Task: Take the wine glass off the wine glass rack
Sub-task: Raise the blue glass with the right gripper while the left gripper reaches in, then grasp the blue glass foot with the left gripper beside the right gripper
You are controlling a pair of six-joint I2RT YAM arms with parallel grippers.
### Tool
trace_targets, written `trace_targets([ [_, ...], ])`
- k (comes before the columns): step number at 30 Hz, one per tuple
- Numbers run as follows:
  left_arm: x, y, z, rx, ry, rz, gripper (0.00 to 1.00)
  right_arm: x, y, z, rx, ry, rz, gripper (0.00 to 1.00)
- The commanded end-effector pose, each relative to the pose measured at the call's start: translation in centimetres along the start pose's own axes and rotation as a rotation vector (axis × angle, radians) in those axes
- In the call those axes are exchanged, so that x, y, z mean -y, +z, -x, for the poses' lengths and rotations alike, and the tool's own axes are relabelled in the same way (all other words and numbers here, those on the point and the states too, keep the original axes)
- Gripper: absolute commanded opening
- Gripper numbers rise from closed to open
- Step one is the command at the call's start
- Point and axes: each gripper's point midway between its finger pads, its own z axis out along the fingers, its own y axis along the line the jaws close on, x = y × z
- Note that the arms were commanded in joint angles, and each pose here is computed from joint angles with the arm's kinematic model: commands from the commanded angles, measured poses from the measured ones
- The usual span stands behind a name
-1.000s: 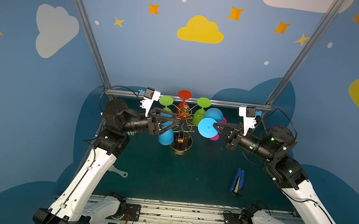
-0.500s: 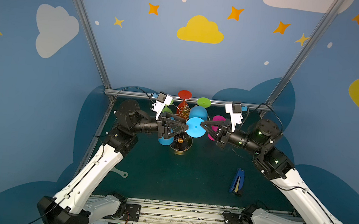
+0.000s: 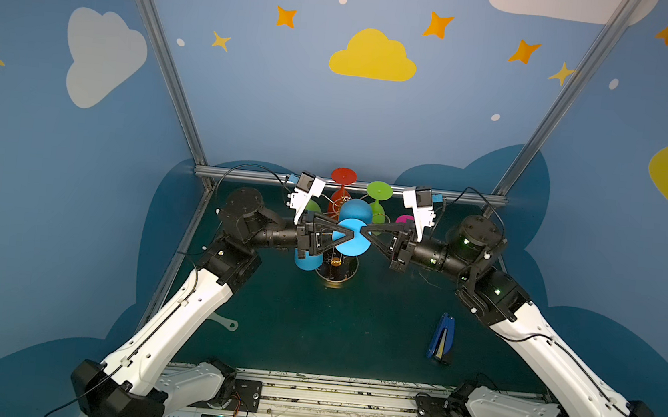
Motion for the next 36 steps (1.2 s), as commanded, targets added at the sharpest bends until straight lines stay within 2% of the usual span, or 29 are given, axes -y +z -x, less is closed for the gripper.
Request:
trace_targets([
  [1, 0.4, 0.2, 0.1, 0.005, 0.001, -0.024, 0.16, -1.6, -0.3, 2.4, 0.064, -0.045, 0.038, 0.00],
  [4, 0.6, 0.2, 0.6, 0.017, -0.030, -0.020, 0.11, -1.5, -0.5, 2.4, 0.070, -0.047, 0.026, 0.01],
  [5, 0.7, 0.1, 0.8, 0.023, -0.040, -0.017, 0.09, -1.5, -0.7, 2.5, 0.075, -0.055, 0.019, 0.08],
  [7, 1.0, 0.1, 1.4, 0.037, -0.066, -0.016, 0.07, -1.2, -1.2, 2.4, 0.077, -0.077, -0.021, 0.29],
  [9, 1.2, -0.1, 2.1, 0.060, -0.089, -0.005, 0.05, -0.9, -2.1, 2.5, 0.090, -0.104, -0.067, 0.45],
  [13, 1.5, -0.4, 3.5, 0.103, -0.143, 0.029, 0.04, -0.5, -4.0, 2.1, 0.117, -0.193, -0.139, 0.69],
  [15, 1.6, -0.5, 4.0, 0.120, -0.166, 0.030, 0.04, 0.2, -4.9, 1.9, 0.137, -0.245, -0.192, 0.77],
  [19, 2.1, -0.6, 4.6, 0.145, -0.192, -0.003, 0.06, 2.4, -5.9, 1.3, 0.195, -0.383, -0.301, 0.83],
  [22, 2.4, -0.5, 4.8, 0.141, -0.217, -0.018, 0.07, 3.2, -5.5, 0.7, 0.201, -0.513, -0.320, 0.86],
  [28, 2.3, -0.6, 4.7, 0.141, -0.252, -0.011, 0.07, 3.3, -3.2, -0.4, 0.177, -0.710, -0.244, 0.89],
  [36, 2.6, -0.9, 4.8, 0.143, -0.268, -0.008, 0.07, 3.0, -0.4, -1.3, 0.147, -0.777, -0.108, 0.89],
])
